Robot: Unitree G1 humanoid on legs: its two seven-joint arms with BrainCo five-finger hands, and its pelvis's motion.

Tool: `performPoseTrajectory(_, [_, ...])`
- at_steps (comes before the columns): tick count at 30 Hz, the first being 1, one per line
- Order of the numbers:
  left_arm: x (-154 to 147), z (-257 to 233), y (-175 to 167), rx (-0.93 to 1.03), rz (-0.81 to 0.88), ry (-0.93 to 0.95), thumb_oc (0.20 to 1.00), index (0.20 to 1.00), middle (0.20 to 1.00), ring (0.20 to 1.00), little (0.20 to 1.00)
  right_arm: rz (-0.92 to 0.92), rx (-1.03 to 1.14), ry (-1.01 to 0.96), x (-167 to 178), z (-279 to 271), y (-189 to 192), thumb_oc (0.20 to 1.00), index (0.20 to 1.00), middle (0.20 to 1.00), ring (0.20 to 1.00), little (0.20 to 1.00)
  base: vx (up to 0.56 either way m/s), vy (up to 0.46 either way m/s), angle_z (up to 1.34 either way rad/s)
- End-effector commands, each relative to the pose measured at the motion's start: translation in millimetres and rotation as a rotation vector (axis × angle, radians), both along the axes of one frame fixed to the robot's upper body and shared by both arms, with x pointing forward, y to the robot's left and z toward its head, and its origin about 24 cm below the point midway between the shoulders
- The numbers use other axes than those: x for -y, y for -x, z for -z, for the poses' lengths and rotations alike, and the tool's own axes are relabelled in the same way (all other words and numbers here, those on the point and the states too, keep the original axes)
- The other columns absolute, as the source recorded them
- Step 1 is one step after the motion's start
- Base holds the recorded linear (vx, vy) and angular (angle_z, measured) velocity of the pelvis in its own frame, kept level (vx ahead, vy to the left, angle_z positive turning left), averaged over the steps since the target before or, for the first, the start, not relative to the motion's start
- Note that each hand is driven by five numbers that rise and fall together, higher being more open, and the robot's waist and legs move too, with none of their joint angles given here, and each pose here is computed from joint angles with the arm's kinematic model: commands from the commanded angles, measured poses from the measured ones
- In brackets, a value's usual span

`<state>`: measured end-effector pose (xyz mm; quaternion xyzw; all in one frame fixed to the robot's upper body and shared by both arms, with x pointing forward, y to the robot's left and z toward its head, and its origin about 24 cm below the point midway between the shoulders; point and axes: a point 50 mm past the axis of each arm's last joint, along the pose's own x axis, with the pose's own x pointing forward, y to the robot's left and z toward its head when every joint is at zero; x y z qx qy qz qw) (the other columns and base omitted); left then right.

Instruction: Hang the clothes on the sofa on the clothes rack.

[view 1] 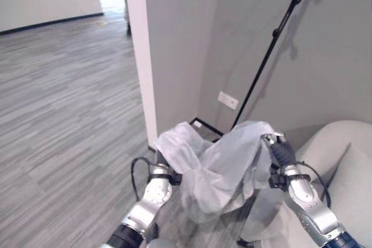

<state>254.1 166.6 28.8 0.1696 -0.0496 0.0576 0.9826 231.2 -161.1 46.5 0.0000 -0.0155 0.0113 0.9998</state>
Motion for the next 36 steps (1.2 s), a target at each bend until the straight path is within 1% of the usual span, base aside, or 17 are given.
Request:
performPoseTrajectory(1, [16,-19,1,0.122,0.08,0.029,0.2,0.2,0.2,0.2,0.2,0.033,0.172,0.043,16,-32,-11,0.2,0.2,0.2,0.2,0.2,0.23,0.351,0.1])
performPoseTrajectory(4, [7,-20,-1,0.123,0.06,-0.018,0.2,0.2,0.2,0.2,0.2,0.082,0.156,0.056,16,-28,-12,0.2,0.2,0.2,0.2,0.2,0.17,0.346,-0.06])
performPoseTrajectory(9, [-4,-25,-1,0.152,0.016,-0.08,0.2,0.2,0.2,0.2,0.2,0.155,0.219,0.084,14,-37,-13,0.2,0.2,0.2,0.2,0.2,0.18,0.386,-0.3])
performPoseTrajectory(13, [-8,-24,3,0.145,0.007,-0.078,0.2,0.2,0.2,0.2,0.2,0.15,0.24,0.1,14,-42,-11,0.2,0.2,0.2,0.2,0.2,0.17,0.176,-0.38])
performPoseTrajectory(19, [-3,-26,0,0.16,-0.013,-0.038,0.2,0.2,0.2,0.2,0.2,0.164,0.316,0.154,14,-56,-17,0.2,0.2,0.2,0.2,0.2,0.2,-0.021,-0.31])
performPoseTrajectory(23, [11,-42,-9,0.247,0.015,-0.02,0.2,0.2,0.2,0.2,0.2,0.175,0.399,0.234,15,-69,-13,0.2,0.2,0.2,0.2,0.2,0.25,-0.138,0.04])
performPoseTrajectory(25, [12,-48,-8,0.277,0.013,-0.005,0.2,0.2,0.2,0.2,0.2,0.18,0.444,0.289,16,-75,-11,0.2,0.2,0.2,0.2,0.2,0.28,-0.13,0.23])
performPoseTrajectory(27, [13,-55,-9,0.314,0.003,0.008,0.2,0.2,0.2,0.2,0.2,0.181,0.497,0.294,15,-84,-11,0.2,0.2,0.2,0.2,0.2,0.23,-0.157,0.09])
performPoseTrajectory(32, [15,-73,-19,0.354,-0.029,0.158,0.2,0.2,0.2,0.2,0.2,0.202,0.6,0.334,17,-105,-12,0.2,0.2,0.2,0.2,0.2,0.14,-0.17,-0.04])
performPoseTrajectory(34, [16,-75,-21,0.353,-0.02,0.165,0.2,0.2,0.2,0.2,0.2,0.205,0.616,0.347,19,-108,-11,0.2,0.2,0.2,0.2,0.2,0.11,-0.119,-0.08])
performPoseTrajectory(36, [12,-86,-25,0.375,-0.008,0.173,0.2,0.2,0.2,0.2,0.2,0.217,0.681,0.4,25,-121,-8,0.2,0.2,0.2,0.2,0.2,0.16,-0.166,-0.11])
